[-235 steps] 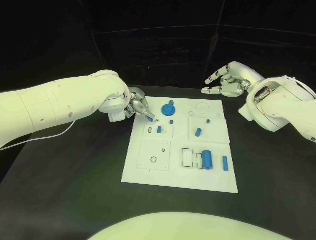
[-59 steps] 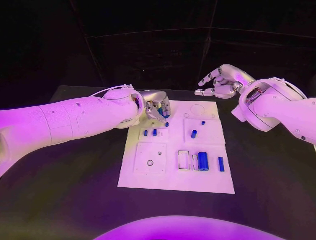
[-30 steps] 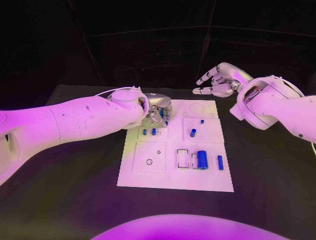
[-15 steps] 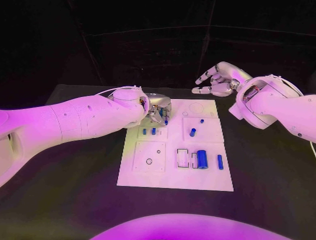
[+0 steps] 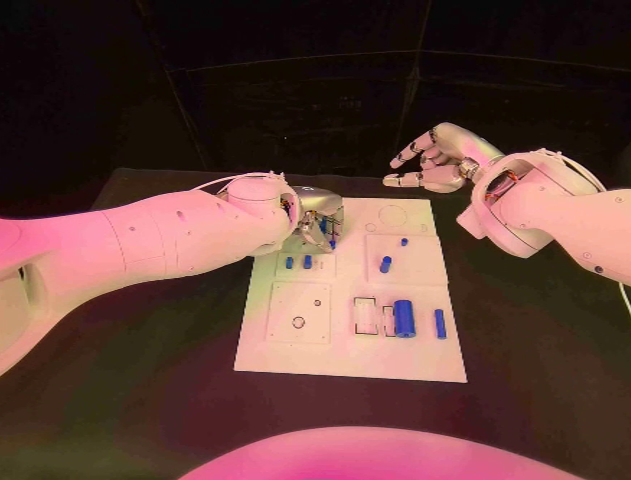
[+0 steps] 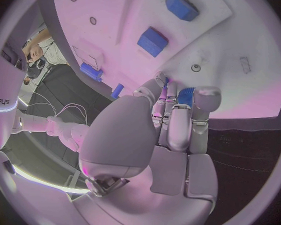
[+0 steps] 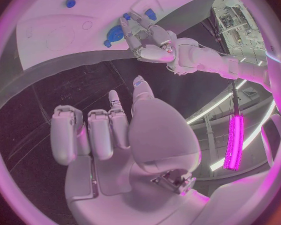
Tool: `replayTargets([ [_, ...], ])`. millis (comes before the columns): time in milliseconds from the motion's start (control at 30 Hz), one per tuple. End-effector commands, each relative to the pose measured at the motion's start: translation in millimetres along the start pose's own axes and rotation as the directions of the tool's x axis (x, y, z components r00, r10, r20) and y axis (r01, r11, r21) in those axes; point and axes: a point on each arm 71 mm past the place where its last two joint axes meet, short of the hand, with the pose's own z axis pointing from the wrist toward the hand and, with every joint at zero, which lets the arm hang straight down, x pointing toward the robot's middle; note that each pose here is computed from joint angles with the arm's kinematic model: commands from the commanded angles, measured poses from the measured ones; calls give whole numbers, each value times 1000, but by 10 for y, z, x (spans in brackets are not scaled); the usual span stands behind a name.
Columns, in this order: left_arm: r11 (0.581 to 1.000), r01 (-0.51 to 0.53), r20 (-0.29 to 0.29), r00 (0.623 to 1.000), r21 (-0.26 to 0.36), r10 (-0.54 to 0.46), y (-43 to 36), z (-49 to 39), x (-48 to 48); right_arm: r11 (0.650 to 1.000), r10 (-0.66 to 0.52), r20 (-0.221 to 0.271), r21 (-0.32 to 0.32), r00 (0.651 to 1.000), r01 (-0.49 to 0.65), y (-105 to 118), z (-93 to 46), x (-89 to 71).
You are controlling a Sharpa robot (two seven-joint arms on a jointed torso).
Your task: Assemble the parts on the task board
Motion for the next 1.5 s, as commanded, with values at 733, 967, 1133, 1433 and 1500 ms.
replayTargets([
  [733, 1000, -6, -19, 1000, 5, 6, -5, 8, 62, 1000, 1, 2, -11, 1000, -1, 19, 6, -7],
  [967, 1000, 30, 41, 999, 1, -30, 25, -10, 22, 1000, 1, 3, -11, 1000, -1, 17, 4, -9],
  [1133, 998, 62, 79, 995, 12, -62, 35, -47, 3, 1000, 0, 4, -11, 1000, 0, 15, 4, -10],
  [1433, 992, 121, 130, 984, 41, -125, 49, -159, -70, 1000, 0, 4, -11, 1000, 0, 10, 6, -11],
  [1500, 990, 135, 140, 980, 46, -140, 54, -196, -96, 1000, 0, 4, -10, 1000, 0, 9, 7, -11],
])
